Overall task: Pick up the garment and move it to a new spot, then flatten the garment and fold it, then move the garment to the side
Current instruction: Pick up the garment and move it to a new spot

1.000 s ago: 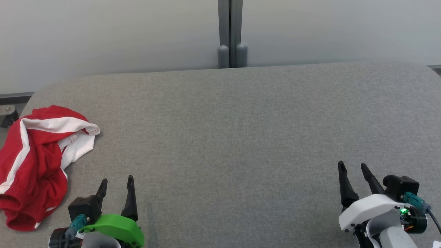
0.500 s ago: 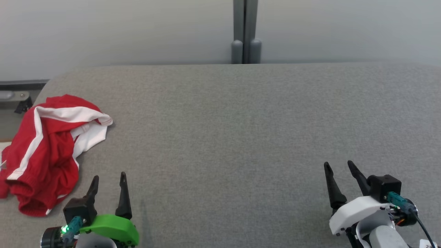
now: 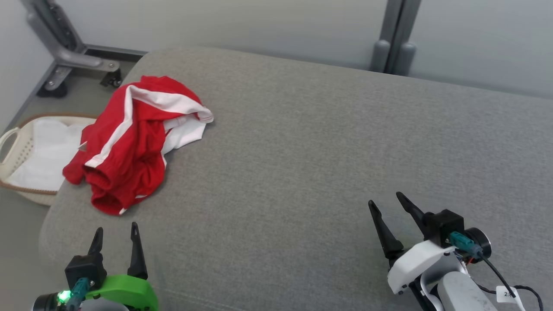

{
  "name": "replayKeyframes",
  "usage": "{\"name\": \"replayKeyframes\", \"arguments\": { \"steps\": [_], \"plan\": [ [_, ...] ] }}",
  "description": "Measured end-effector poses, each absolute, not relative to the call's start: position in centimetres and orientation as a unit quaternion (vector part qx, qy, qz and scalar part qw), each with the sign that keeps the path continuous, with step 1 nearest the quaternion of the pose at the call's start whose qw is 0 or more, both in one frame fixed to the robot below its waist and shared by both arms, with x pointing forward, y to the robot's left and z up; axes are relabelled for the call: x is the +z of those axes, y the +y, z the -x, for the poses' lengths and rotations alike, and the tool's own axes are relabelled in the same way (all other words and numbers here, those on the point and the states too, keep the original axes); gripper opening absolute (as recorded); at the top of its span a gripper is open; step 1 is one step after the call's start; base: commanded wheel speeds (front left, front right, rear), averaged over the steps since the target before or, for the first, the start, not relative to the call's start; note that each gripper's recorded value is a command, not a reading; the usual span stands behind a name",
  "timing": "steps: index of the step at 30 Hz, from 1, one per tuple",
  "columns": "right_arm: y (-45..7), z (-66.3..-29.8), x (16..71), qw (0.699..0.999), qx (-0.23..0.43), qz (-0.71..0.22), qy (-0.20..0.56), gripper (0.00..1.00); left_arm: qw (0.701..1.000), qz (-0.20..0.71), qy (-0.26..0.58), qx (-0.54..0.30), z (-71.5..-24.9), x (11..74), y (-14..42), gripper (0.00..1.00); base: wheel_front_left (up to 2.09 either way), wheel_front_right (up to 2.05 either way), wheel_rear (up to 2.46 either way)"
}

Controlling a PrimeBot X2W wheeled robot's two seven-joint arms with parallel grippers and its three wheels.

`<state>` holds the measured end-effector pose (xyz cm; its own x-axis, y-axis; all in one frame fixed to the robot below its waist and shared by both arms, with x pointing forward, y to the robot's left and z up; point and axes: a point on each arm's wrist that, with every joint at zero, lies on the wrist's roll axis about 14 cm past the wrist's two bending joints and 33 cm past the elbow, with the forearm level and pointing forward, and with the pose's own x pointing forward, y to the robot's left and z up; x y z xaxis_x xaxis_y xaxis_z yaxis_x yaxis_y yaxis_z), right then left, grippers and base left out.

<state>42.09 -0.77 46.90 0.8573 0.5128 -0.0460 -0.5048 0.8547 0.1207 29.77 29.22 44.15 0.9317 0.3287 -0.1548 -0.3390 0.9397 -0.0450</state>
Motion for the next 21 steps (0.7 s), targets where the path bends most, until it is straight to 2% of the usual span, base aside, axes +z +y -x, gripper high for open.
{"name": "replayKeyframes", "arguments": {
  "steps": [4,7,14,21],
  "plan": [
    [2.1,-42.2,46.5,0.951,0.304,-0.037,0.039,1.0,0.976,0.034,0.085,0.197,-27.8,43.4,30.9,1.0,0.0,0.0,0.0],
    [3.5,-42.6,46.0,0.945,0.324,-0.025,0.037,1.0,0.977,0.033,0.097,0.186,-27.9,42.9,31.2,1.0,0.0,0.0,0.0],
    [4.3,-44.1,43.3,0.939,0.341,-0.001,0.053,1.0,0.985,-0.038,0.067,0.155,-33.8,46.8,34.2,1.0,0.0,0.0,0.0],
    [3.9,-45.4,40.3,0.938,0.337,-0.003,0.078,1.0,0.99,-0.057,0.076,0.106,-39.9,47.7,34.8,1.0,0.0,0.0,0.0]
  ]
}}
